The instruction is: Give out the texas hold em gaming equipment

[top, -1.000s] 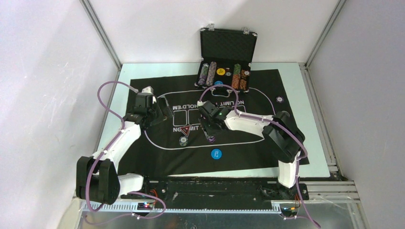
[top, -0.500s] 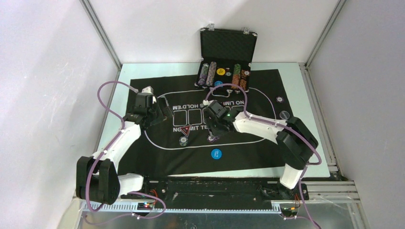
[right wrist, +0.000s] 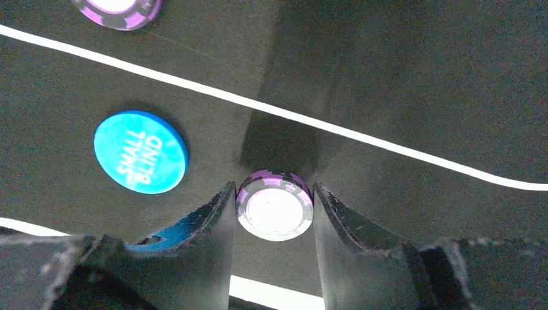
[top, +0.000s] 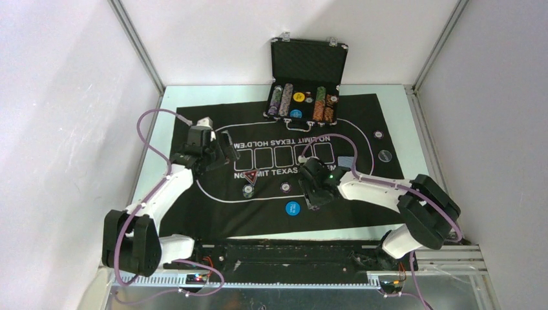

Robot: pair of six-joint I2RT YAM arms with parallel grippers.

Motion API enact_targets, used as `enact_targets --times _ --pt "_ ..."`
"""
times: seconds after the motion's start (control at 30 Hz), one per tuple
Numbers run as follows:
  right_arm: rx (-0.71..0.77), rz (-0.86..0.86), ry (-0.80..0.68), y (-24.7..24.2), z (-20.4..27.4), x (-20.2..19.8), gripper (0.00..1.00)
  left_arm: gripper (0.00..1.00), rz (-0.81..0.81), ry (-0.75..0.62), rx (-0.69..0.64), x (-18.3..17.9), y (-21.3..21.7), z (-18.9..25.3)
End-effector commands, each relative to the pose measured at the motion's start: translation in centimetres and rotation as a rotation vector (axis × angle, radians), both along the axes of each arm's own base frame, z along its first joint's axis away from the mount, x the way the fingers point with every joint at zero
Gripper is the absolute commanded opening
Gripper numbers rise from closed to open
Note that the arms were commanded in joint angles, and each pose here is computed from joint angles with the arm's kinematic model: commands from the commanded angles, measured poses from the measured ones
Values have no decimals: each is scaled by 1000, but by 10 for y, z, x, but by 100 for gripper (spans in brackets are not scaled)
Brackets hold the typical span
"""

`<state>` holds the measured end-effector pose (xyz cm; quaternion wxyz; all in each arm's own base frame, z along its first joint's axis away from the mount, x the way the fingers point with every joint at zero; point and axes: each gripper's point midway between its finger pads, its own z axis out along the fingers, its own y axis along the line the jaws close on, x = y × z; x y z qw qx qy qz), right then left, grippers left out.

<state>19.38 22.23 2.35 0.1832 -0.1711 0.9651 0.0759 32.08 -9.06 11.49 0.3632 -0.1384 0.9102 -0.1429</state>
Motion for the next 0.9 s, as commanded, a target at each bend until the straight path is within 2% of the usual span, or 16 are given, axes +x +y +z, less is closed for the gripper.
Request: enact_targets --times 0.0,0.07,0.17,0.27,0.33,0.4,0.67,0.73,0.87 --pt "66 -33 -54 15 0 13 33 100 -71 -45 -24 8 -21 15" --pt "60 -31 -53 15 -5 13 35 100 -97 -52 -33 8 -30 18" --pt "53 -28 -46 15 -12 13 46 100 -127 -53 -28 4 -40 20" --pt "40 -34 -39 11 -15 10 53 100 -154 -53 -9 0 -49 23" --pt "28 -40 -44 7 -14 10 67 100 -174 -51 5 -3 -55 24" --pt "26 -36 -50 5 -12 10 75 100 -199 -53 11 -6 -62 26" --pt "47 -64 -122 -10 22 15 88 100 -286 -67 56 -13 -88 30" --pt "62 -115 -159 -21 37 23 96 100 -326 -67 70 -14 -100 31" --pt "171 -275 -212 -50 61 40 100 100 -412 -37 85 -19 -130 21"
